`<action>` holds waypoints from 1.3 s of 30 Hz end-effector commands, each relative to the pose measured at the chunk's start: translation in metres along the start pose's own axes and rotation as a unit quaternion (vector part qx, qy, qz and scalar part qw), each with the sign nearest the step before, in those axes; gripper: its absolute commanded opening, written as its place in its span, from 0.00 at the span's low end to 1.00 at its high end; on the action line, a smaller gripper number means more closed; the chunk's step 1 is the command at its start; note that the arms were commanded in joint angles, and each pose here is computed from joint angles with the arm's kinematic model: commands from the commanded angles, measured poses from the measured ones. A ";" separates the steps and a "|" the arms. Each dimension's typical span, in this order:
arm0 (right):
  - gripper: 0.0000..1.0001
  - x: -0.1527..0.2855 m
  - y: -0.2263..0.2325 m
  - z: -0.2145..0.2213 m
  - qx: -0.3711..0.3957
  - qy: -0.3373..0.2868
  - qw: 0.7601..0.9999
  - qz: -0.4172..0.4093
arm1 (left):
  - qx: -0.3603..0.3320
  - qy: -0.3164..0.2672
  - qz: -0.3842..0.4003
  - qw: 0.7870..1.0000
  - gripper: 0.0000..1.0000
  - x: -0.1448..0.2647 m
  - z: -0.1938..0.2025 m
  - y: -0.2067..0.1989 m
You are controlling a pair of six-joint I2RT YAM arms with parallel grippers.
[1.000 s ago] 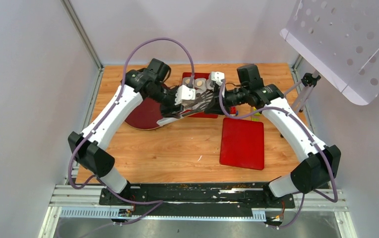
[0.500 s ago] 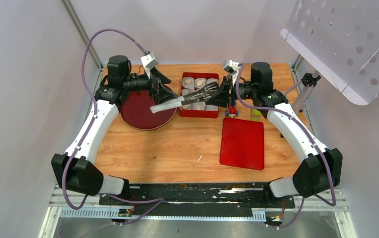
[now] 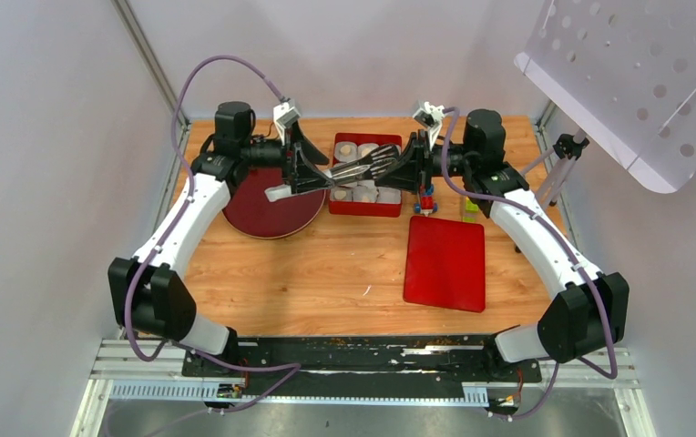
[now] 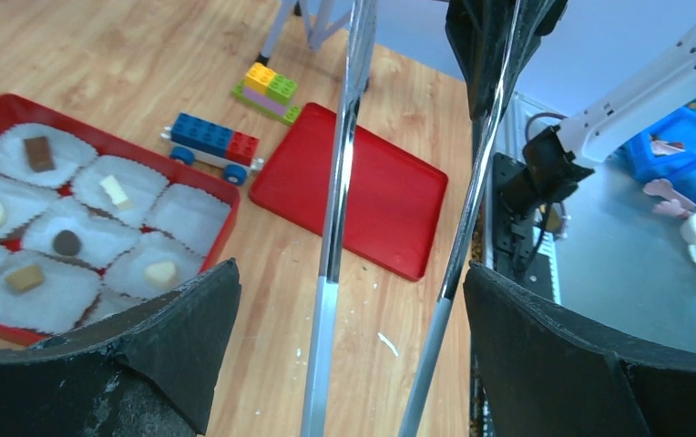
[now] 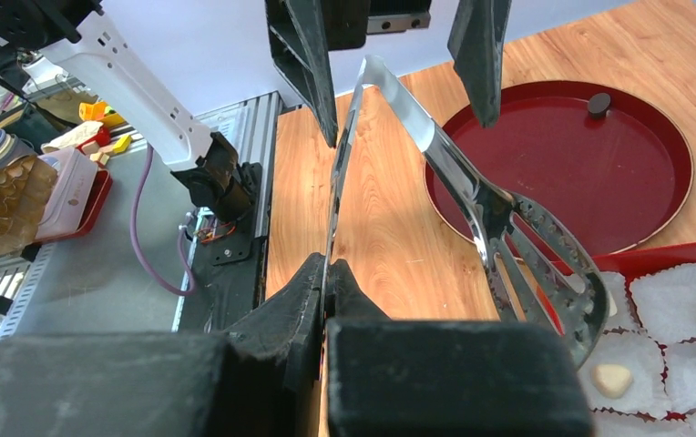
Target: Pack the chocolate
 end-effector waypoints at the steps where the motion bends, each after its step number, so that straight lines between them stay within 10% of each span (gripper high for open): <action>1: 0.00 0.001 0.006 -0.026 0.054 -0.023 0.998 -0.015 | 0.011 0.020 0.050 0.999 0.97 -0.008 0.000 -0.002; 24: 0.00 0.005 0.004 -0.009 0.043 0.000 0.998 0.034 | 0.070 0.043 0.124 0.989 0.45 -0.014 -0.001 0.000; 34: 0.51 0.041 0.020 0.007 0.068 0.085 0.992 0.059 | 0.063 0.042 0.047 0.996 0.31 -0.002 0.003 0.000; 39: 0.56 0.068 0.039 0.030 0.067 0.155 0.983 0.074 | 0.006 0.162 -0.034 0.986 0.32 0.019 0.022 0.004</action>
Point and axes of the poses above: each gripper's point midway between its finger pads, its own x axis back along the fingers, its own y axis along the line the jaws close on, z = x × y, the point moved 10 cm from there along x, back along the fingers, and after that the axes turned 14 degrees about x, right-handed, at the moved point
